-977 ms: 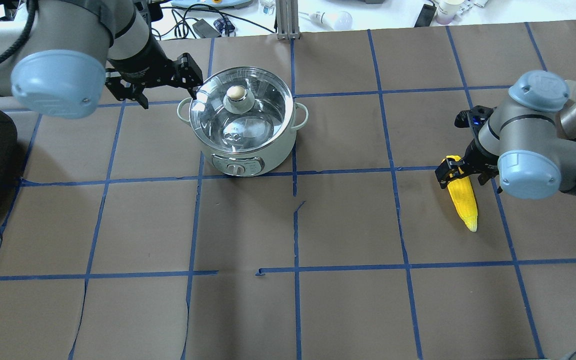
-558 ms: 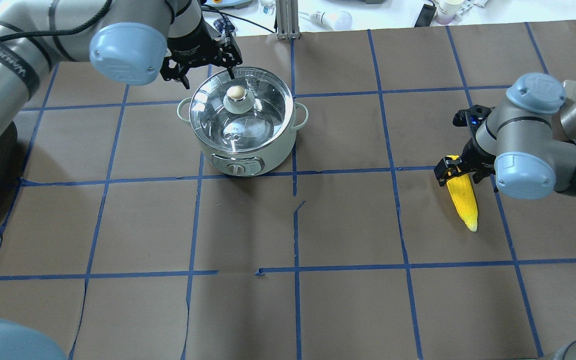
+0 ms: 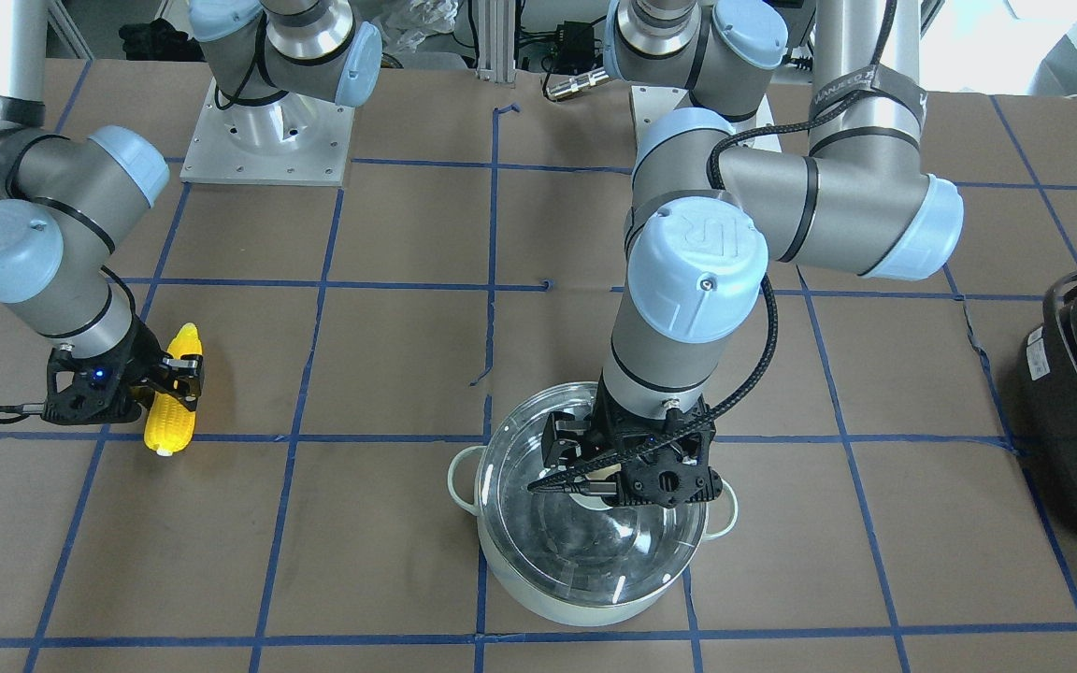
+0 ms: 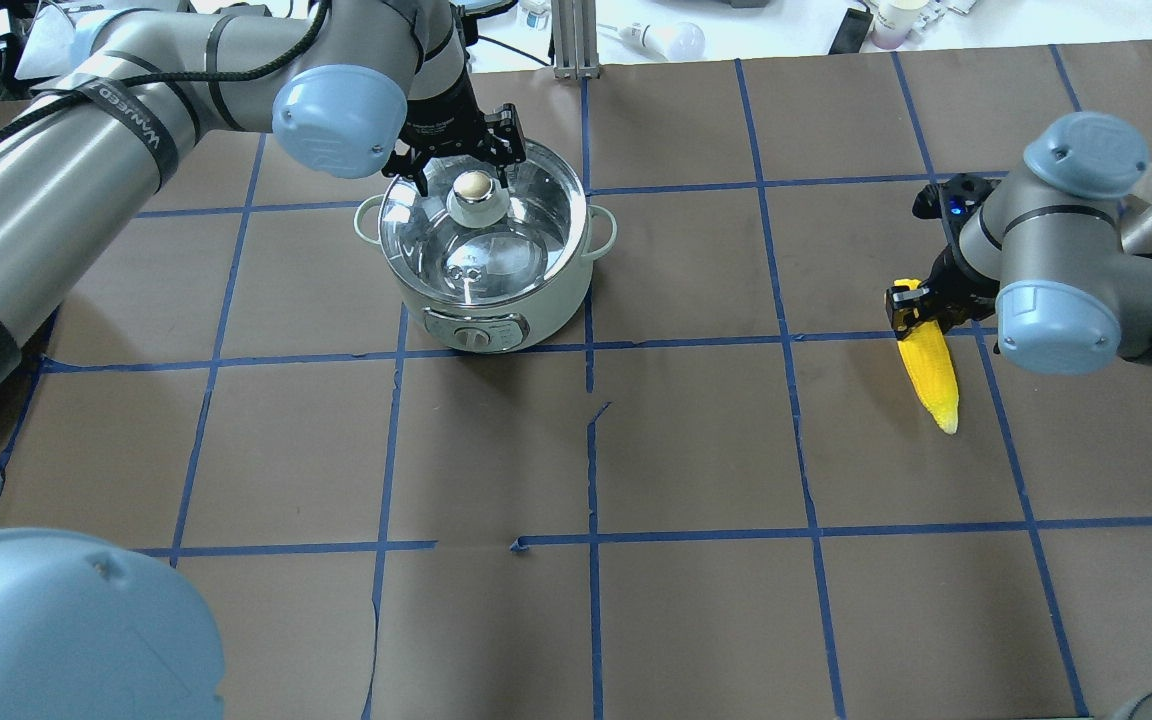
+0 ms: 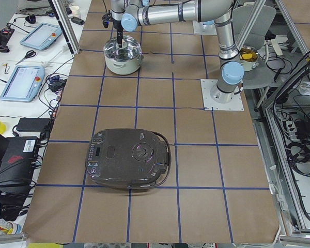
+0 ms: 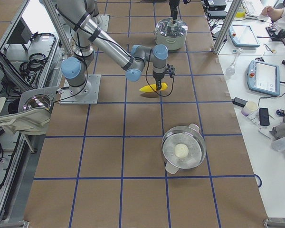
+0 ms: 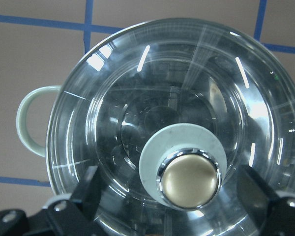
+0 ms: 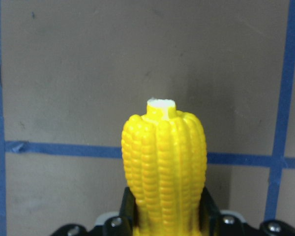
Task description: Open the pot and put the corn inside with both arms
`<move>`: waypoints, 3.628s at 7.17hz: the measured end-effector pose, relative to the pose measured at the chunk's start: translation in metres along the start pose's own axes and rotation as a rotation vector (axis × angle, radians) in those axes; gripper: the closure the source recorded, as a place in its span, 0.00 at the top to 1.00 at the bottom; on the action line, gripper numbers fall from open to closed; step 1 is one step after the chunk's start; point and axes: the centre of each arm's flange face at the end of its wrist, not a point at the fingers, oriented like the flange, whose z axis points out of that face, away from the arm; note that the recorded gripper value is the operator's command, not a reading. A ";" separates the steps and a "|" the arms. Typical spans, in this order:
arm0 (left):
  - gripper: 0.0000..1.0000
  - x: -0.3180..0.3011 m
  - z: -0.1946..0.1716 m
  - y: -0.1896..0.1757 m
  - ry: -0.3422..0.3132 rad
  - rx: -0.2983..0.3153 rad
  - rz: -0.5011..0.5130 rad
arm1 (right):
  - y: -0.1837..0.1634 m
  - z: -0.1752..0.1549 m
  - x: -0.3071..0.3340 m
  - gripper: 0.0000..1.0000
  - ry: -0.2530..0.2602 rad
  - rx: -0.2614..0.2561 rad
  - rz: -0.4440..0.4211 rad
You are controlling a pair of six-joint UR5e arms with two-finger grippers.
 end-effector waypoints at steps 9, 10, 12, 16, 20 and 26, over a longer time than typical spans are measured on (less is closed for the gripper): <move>0.00 -0.006 -0.045 -0.002 0.007 0.036 0.020 | -0.123 -0.145 -0.184 0.00 -0.089 0.082 0.190; 0.00 -0.026 -0.053 -0.004 -0.007 0.019 0.030 | -0.126 -0.147 -0.190 0.00 -0.117 0.085 0.216; 0.00 -0.103 -0.062 -0.007 -0.037 -0.070 0.004 | -0.138 -0.154 -0.228 0.00 -0.143 0.101 0.263; 0.00 -0.235 -0.048 0.012 -0.035 -0.174 0.068 | -0.170 -0.154 -0.357 0.00 -0.189 0.142 0.281; 0.00 -0.329 0.028 0.049 -0.043 -0.081 0.082 | -0.165 -0.123 -0.429 0.37 -0.189 0.163 0.032; 0.00 -0.345 0.102 0.084 -0.050 0.026 0.091 | -0.159 -0.123 -0.436 1.00 -0.194 0.180 -0.097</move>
